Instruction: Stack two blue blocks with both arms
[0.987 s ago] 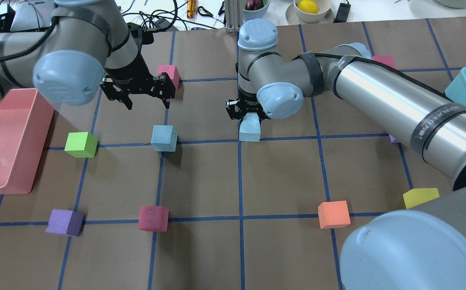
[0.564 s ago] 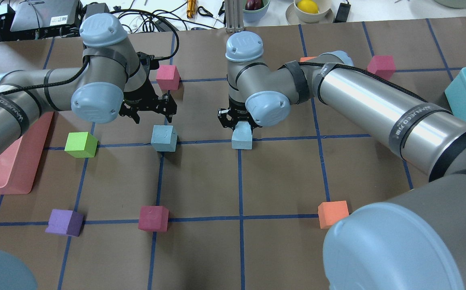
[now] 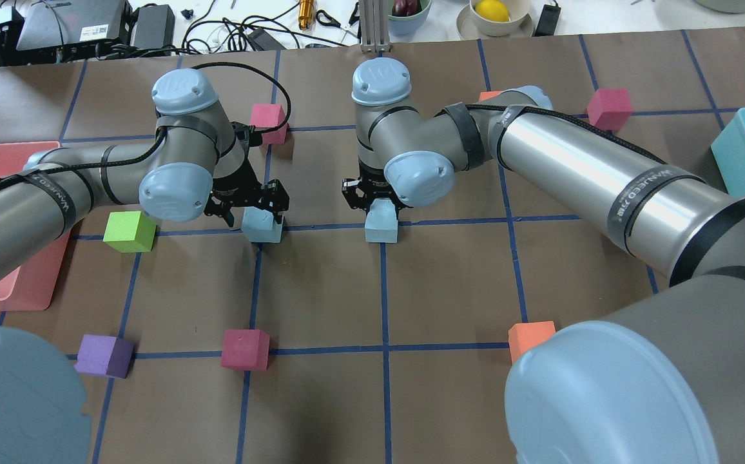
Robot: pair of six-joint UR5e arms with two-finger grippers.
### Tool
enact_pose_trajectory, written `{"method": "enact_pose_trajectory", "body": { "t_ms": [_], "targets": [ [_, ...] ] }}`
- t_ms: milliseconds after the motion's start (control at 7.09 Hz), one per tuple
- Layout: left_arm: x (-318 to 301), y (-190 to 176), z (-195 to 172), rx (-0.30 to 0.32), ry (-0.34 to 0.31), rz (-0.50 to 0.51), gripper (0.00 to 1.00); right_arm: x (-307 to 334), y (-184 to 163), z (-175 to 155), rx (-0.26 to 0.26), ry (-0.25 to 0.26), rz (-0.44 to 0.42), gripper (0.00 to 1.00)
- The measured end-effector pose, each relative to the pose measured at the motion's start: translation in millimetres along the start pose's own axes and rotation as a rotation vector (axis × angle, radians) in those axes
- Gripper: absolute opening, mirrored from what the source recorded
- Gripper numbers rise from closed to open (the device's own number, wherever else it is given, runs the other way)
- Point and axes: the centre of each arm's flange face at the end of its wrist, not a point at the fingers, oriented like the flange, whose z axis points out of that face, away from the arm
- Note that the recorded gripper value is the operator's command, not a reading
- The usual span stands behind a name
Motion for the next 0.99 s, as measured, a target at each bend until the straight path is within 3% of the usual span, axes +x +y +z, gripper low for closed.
{"method": "enact_pose_trajectory", "body": {
  "t_ms": [141, 282, 423, 987],
  "targets": [
    [1, -1, 3, -0.002, 0.011, 0.001, 0.71, -1, -1, 0, 0.009, -0.003, -0.003, 0.96],
    [2, -1, 5, -0.003, 0.016, 0.005, 0.32, -1, -3, -3, 0.019, -0.006, -0.004, 0.99],
    [2, -2, 5, -0.001, 0.017, 0.009, 0.16, 0, -7, -13, 0.037, -0.009, -0.006, 1.00],
    [17, -12, -28, 0.057, 0.035, 0.021, 0.14, 73, -27, -123, 0.100, -0.025, 0.037, 1.00]
  ]
}}
